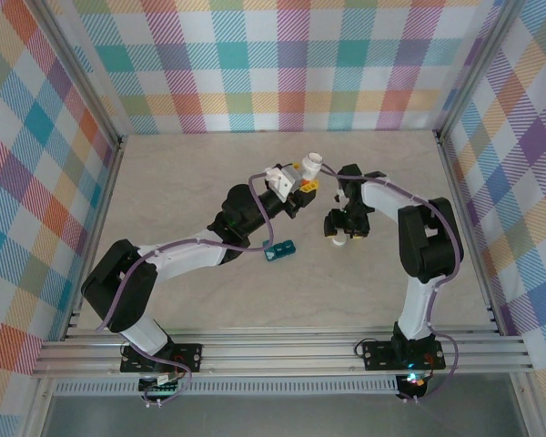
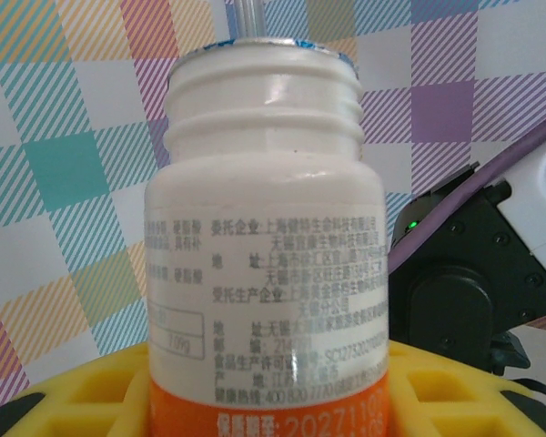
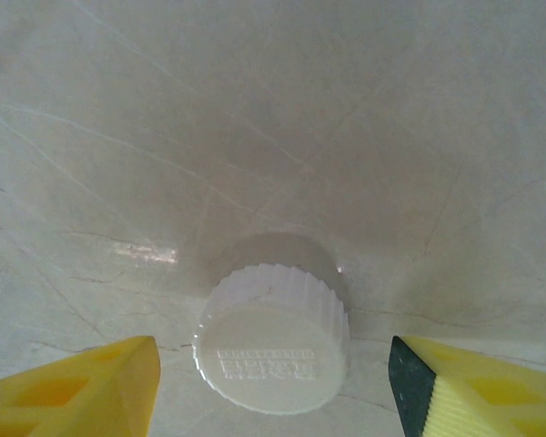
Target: Sort the pills into containers
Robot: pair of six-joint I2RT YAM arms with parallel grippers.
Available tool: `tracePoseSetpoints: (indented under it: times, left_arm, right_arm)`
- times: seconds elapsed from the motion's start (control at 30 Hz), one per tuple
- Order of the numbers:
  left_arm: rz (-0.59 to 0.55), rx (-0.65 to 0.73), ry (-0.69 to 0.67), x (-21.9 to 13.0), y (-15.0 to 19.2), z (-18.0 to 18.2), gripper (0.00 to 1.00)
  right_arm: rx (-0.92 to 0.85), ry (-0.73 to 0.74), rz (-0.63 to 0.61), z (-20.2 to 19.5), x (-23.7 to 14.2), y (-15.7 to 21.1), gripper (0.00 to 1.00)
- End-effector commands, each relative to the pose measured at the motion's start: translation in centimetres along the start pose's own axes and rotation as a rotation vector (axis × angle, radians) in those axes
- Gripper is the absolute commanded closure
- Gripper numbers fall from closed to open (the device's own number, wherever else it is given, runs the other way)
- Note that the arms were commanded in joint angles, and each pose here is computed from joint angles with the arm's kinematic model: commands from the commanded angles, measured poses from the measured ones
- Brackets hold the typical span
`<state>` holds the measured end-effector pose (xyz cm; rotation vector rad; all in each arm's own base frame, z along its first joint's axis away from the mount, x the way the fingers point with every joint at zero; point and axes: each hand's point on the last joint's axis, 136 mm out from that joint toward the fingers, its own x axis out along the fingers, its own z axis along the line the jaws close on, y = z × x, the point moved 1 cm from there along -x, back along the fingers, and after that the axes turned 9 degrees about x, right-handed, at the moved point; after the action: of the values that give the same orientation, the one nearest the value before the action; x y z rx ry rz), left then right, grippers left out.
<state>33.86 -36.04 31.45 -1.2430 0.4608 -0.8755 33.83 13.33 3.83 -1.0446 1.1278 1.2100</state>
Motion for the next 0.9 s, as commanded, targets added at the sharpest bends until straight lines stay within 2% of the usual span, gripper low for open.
tracePoseSetpoints:
  times: [0.0, 0.57, 0.87]
  left_arm:
    - [-0.098, 0.019, -0.015, -0.7, -3.1, 0.1, 1.0]
    - [-0.1, 0.023, -0.018, -1.0, -3.0, 0.0, 1.0]
    - [-0.112, 0.025, -0.021, -1.3, -3.2, 0.1, 1.0]
  right_arm:
    - [-0.036, 0.014, -0.001, 0.3, 0.2, -0.2, 0.32]
    - [-0.082, 0.07, 0.021, 0.7, 1.2, 0.4, 0.41]
    - [-0.08, 0.062, 0.024, 0.9, 1.1, 0.4, 0.59]
